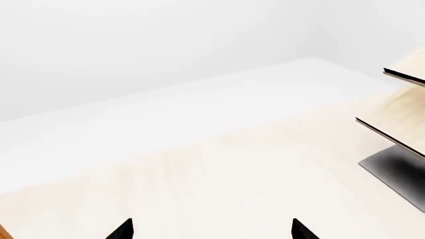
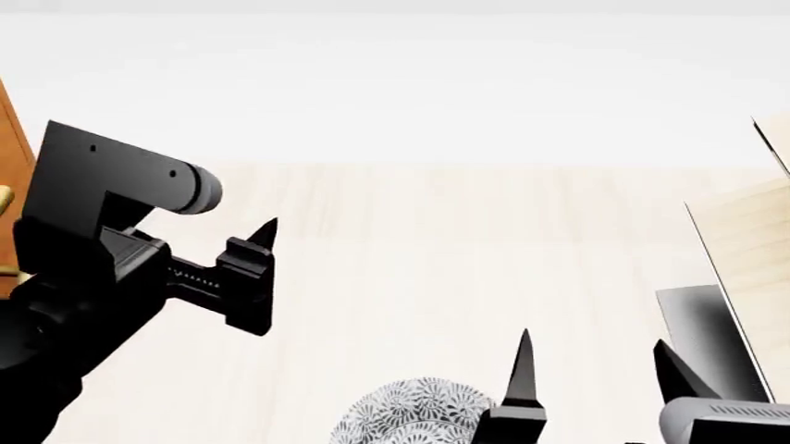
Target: Close the top drawer of the cabinet and put the bowl on top of it.
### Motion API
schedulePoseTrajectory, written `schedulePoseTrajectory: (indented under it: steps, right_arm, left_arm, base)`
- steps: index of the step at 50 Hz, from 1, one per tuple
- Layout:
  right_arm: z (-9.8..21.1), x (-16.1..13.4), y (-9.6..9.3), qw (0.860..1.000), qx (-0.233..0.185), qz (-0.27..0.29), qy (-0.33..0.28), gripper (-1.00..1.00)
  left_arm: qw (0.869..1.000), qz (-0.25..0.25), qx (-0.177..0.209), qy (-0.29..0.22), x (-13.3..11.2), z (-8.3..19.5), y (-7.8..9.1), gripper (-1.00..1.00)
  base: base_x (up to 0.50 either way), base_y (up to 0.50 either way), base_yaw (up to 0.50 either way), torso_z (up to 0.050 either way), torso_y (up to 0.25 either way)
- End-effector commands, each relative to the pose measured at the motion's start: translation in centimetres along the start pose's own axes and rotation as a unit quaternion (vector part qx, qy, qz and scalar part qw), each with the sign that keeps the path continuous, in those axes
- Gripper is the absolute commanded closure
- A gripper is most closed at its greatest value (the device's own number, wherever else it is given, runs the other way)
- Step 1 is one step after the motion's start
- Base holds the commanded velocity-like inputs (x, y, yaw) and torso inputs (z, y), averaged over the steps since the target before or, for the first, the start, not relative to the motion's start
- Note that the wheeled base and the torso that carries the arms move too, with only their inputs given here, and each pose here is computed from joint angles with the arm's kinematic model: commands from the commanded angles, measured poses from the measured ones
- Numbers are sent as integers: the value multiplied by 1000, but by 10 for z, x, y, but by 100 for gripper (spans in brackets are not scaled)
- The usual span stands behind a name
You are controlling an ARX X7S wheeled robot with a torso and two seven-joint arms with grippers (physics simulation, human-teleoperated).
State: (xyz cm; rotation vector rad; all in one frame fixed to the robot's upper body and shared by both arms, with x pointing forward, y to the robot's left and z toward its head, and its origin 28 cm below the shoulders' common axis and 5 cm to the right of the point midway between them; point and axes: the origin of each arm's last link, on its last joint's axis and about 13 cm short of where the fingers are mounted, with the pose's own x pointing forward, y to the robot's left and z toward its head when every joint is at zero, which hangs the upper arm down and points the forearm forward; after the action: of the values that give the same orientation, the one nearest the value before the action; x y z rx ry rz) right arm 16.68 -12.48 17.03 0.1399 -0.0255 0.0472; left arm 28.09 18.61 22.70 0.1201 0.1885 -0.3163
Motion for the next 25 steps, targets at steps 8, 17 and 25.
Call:
schedulePoseTrajectory:
  steps: [8, 17, 25]
  right_arm:
    - [0, -6, 0, 1000, -3, 1, -1, -100]
    - [1, -11, 4, 1000, -9, 8, -3, -100]
    - [5, -9, 0, 1000, -16, -5, -11, -100]
  left_arm:
    - [997, -53, -6, 62, 17, -26, -17, -100]
    - [994, -56, -5, 91, 26, -50, -21, -100]
    - [990, -70, -5, 119, 36, -76, -27, -100]
  base:
    - [0, 0, 0, 0, 0]
    - [0, 0, 0, 0, 0]
    - [0, 0, 0, 0, 0]
